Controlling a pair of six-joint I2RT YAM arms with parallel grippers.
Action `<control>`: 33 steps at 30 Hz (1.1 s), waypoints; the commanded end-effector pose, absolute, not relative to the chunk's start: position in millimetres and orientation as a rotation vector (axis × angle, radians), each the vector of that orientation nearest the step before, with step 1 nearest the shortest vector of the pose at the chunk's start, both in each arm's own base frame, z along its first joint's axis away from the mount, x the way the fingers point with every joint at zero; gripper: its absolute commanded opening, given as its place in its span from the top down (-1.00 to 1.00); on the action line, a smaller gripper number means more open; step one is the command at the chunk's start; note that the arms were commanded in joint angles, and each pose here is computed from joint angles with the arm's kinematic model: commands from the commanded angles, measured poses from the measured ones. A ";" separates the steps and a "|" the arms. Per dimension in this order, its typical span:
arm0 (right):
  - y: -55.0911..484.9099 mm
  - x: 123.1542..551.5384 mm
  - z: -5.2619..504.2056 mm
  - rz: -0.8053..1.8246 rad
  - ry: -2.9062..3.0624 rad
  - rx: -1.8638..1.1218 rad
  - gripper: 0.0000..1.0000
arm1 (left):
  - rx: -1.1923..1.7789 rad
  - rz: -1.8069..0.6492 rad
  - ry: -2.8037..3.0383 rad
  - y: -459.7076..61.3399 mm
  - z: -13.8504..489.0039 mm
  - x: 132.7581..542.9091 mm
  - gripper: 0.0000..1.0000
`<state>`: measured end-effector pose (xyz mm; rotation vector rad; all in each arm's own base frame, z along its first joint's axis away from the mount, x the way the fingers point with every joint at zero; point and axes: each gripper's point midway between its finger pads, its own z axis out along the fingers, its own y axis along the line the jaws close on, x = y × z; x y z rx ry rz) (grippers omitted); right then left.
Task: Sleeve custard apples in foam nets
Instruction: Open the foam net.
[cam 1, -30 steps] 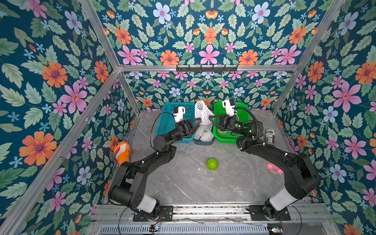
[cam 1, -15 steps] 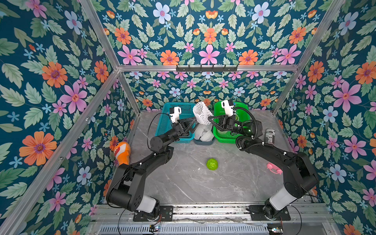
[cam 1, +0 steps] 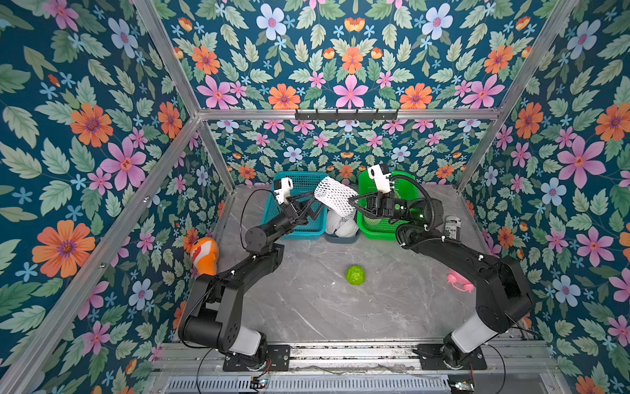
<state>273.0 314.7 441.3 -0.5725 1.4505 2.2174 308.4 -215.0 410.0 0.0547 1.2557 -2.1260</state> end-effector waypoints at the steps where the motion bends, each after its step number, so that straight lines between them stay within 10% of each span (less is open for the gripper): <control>1: 309.7 253.9 454.5 2.210 1.407 -0.685 1.00 | 0.119 -2.129 1.194 -211.8 415.4 299.4 -0.58; 33: 327.7 284.6 446.6 2.247 1.451 -0.665 1.00 | 0.298 -2.203 1.147 -240.2 441.8 256.9 -0.28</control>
